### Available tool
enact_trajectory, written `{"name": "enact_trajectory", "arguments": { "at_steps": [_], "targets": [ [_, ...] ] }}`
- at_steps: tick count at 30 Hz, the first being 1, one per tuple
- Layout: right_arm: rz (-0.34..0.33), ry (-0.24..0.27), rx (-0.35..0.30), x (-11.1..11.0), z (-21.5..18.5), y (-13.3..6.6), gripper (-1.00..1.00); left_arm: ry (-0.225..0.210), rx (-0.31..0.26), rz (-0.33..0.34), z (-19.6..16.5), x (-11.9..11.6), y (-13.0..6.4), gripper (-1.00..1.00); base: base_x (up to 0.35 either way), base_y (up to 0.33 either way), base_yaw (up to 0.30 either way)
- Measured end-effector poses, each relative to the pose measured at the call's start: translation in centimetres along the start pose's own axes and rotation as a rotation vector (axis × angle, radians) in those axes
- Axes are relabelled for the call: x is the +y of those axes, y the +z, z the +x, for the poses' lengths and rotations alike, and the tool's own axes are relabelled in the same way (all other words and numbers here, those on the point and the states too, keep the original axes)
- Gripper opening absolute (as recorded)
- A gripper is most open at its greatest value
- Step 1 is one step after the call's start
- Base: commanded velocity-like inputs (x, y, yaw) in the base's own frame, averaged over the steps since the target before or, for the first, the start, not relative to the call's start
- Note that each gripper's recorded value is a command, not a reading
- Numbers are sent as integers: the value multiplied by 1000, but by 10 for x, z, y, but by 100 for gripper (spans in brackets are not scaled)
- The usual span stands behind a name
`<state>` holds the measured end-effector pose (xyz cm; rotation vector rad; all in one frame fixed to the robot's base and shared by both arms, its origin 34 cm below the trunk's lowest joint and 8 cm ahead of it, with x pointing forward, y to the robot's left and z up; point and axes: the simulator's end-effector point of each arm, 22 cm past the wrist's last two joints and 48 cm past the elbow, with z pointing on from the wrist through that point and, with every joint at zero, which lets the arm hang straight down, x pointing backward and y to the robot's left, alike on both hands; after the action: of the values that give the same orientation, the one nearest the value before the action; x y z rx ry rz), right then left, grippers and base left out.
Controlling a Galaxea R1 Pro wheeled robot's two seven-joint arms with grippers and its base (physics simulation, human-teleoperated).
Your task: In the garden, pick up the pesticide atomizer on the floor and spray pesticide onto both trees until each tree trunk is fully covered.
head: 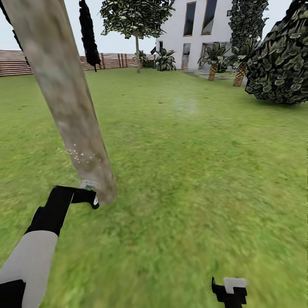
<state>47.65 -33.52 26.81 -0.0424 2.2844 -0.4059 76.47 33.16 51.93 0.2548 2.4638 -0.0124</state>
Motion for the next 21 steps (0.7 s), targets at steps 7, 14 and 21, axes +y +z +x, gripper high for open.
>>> {"name": "enact_trajectory", "arguments": {
  "at_steps": [7, 14, 21],
  "targets": [
    [0, 0, 0, 0, 0, 0, 100, -6, 7, -89, 5, 40, -7, -100, 153, -218, 0],
    [-1, 0, 0, 1, 0, 0, 100, -89, -17, -301, 44, 106, -14, -100, 114, -6, 140],
    [-1, 0, 0, 1, 0, 0, 100, -97, 95, -176, 98, 47, 24, -100, 1, 0, 227]
  ]
}}
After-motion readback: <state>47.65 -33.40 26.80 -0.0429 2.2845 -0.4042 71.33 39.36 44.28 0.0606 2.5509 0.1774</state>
